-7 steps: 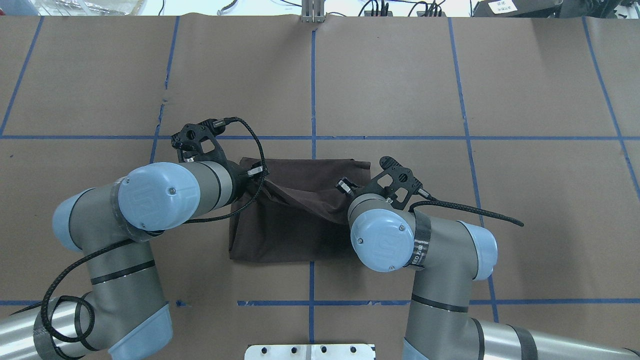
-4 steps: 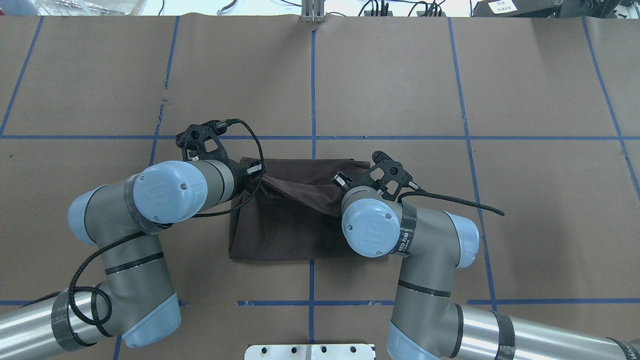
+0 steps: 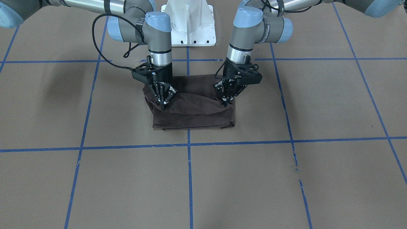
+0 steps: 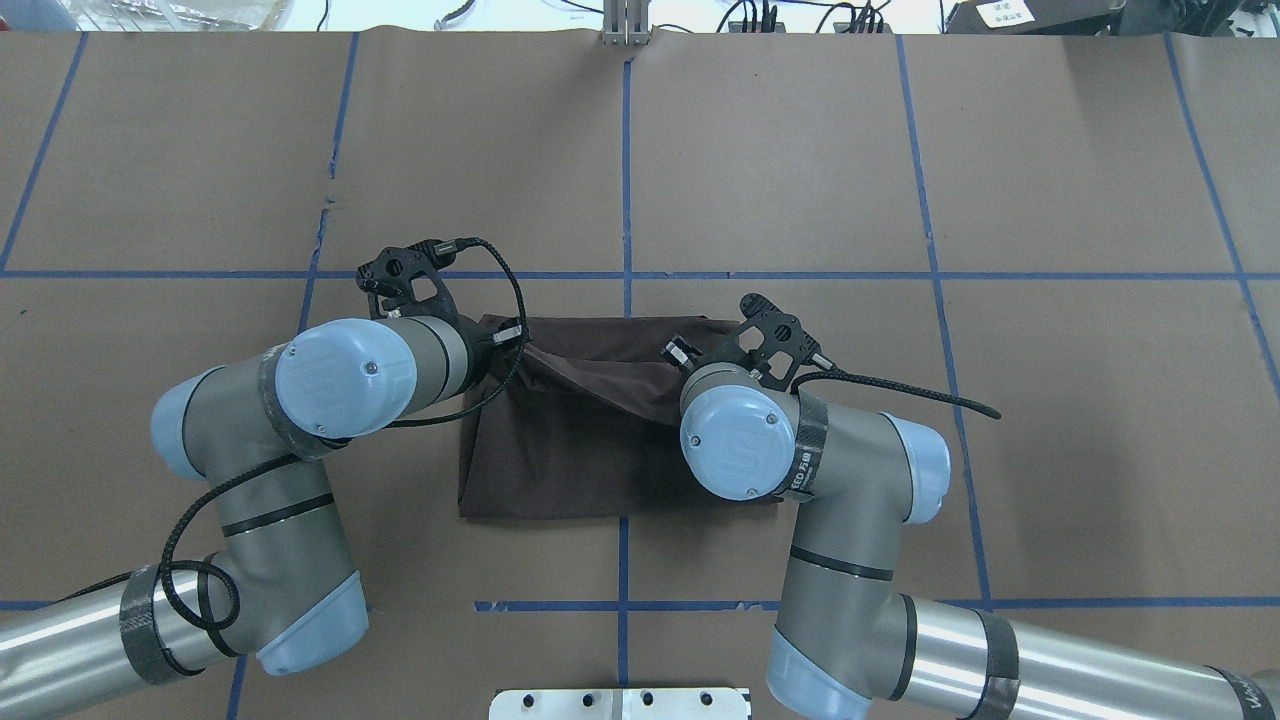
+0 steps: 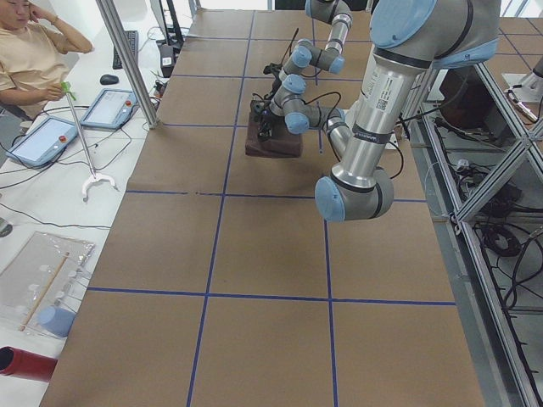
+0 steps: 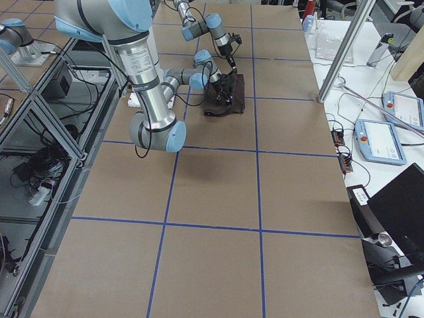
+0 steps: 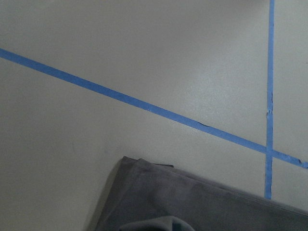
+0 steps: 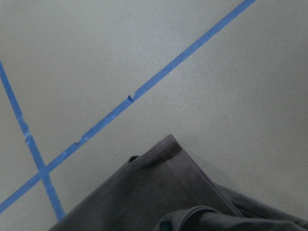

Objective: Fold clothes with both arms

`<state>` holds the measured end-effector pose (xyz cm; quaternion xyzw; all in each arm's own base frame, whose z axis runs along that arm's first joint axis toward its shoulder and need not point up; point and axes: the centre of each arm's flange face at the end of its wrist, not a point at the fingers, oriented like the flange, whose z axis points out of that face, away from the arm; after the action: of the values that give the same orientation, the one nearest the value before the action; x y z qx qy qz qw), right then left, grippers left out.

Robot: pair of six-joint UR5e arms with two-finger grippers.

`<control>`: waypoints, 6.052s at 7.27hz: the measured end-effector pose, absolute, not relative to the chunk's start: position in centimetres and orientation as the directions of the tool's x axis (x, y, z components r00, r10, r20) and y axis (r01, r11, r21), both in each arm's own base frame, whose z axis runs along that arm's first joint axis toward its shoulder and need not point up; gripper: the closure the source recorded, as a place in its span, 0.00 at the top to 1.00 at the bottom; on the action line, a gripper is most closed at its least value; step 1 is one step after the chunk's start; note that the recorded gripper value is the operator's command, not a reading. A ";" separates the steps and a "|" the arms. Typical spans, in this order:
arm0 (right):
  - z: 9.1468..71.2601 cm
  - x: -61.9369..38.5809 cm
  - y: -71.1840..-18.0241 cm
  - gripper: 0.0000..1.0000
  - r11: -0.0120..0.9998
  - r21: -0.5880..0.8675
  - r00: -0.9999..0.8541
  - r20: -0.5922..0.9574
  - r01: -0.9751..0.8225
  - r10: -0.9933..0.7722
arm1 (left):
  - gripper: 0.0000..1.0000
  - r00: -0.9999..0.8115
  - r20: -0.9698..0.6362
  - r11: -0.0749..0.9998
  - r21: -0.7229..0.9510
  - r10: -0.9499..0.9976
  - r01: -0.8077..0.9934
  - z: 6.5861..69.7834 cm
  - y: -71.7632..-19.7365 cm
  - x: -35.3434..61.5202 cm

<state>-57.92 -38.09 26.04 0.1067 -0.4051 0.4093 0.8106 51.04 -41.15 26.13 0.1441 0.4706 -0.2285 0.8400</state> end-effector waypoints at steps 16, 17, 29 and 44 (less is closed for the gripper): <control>21.3 -52.3 -40.6 1.00 0.914 0.293 0.692 0.722 -0.281 -0.019 | 1.00 0.592 -0.804 0.912 0.201 -0.056 0.358 27.8 -42.0 51.1; 21.2 -50.6 -42.4 1.00 0.918 0.268 0.670 0.742 -0.291 -0.005 | 1.00 0.619 -0.784 0.914 0.225 -0.035 0.337 28.0 -39.7 53.0; 23.0 -47.9 -44.2 1.00 0.923 0.227 0.657 0.753 -0.311 0.037 | 1.00 0.679 -0.733 0.901 0.280 -0.022 0.331 25.5 -40.3 57.7; 19.0 -62.8 -39.7 1.00 0.874 0.365 0.849 0.520 -0.320 0.094 | 1.00 0.669 -0.711 0.895 0.417 0.215 0.155 27.7 -59.1 40.6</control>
<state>-62.76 -39.75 19.02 0.2249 -0.2516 0.1107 0.9348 40.59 -59.09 27.75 0.2280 0.4062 0.0170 0.8847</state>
